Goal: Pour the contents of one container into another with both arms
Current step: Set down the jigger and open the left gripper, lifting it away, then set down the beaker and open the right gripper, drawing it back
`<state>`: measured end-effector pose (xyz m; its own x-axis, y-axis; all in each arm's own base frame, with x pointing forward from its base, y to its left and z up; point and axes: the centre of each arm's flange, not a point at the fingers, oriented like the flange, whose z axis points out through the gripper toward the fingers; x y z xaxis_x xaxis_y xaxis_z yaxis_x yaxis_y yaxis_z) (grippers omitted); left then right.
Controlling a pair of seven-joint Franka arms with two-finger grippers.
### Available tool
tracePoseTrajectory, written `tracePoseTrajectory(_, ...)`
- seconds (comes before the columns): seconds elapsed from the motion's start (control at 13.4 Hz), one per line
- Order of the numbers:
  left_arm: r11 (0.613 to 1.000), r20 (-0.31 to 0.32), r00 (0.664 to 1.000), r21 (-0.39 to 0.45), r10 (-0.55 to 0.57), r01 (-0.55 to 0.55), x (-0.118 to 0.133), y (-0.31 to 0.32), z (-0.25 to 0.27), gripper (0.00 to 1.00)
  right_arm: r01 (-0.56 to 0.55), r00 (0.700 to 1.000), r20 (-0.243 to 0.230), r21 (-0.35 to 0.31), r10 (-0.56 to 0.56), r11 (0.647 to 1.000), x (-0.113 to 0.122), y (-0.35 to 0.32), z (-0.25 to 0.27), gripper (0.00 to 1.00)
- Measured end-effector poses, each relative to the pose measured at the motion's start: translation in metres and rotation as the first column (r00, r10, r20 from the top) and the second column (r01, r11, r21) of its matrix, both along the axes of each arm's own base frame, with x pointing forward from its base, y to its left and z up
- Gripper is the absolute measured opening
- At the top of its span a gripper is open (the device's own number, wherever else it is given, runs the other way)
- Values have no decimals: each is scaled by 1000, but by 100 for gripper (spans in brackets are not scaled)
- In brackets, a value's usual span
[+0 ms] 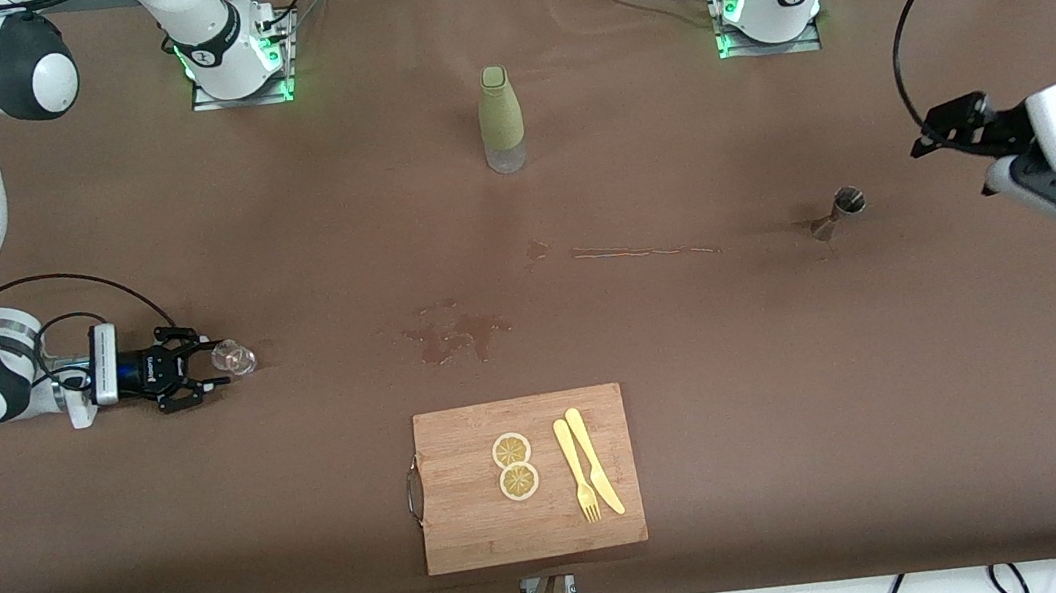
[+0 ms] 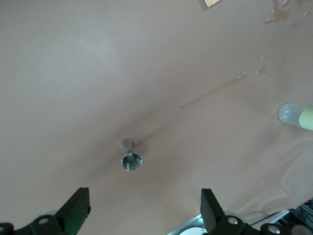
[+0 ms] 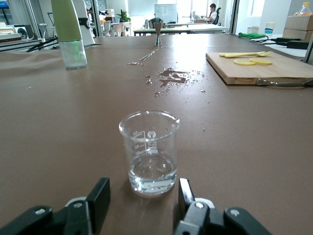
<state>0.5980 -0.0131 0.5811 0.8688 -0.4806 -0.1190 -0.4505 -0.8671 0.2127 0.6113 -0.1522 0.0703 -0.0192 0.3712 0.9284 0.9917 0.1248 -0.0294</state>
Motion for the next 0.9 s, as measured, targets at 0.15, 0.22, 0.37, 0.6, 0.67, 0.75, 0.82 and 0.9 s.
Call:
tracePoseTrajectory(0.15,992,39,994,64,104,-106,-14,-13,29,100,-1,1000,-4,-2,1,1000,-1,-2,0,66)
tracePoseTrajectory(0.22,979,49,982,80,185,-188,-20,-19,40,100,-4,1000,-11,5,4,1000,-3,0,-1,64)
tracePoseTrajectory(0.37,950,46,954,88,296,-299,-27,-19,47,100,-14,1000,-26,28,15,1000,-7,8,-5,61)
tracePoseTrajectory(0.6,923,1,929,106,371,-369,-34,-7,44,100,-25,999,-37,45,27,999,-5,22,-5,60)
tracePoseTrajectory(0.67,908,-15,914,120,406,-401,-38,-7,45,100,-28,999,-37,49,29,998,-4,25,-5,60)
tracePoseTrajectory(0.75,894,-25,900,132,434,-428,-44,-12,48,100,-29,999,-37,52,31,998,-4,27,-5,60)
tracePoseTrajectory(0.82,887,-29,894,139,448,-440,-49,-18,50,100,-30,999,-36,54,32,998,-4,28,-5,60)
tracePoseTrajectory(0.9,886,-30,892,141,450,-442,-54,-23,53,100,-31,999,-36,55,33,998,-3,29,-5,60)
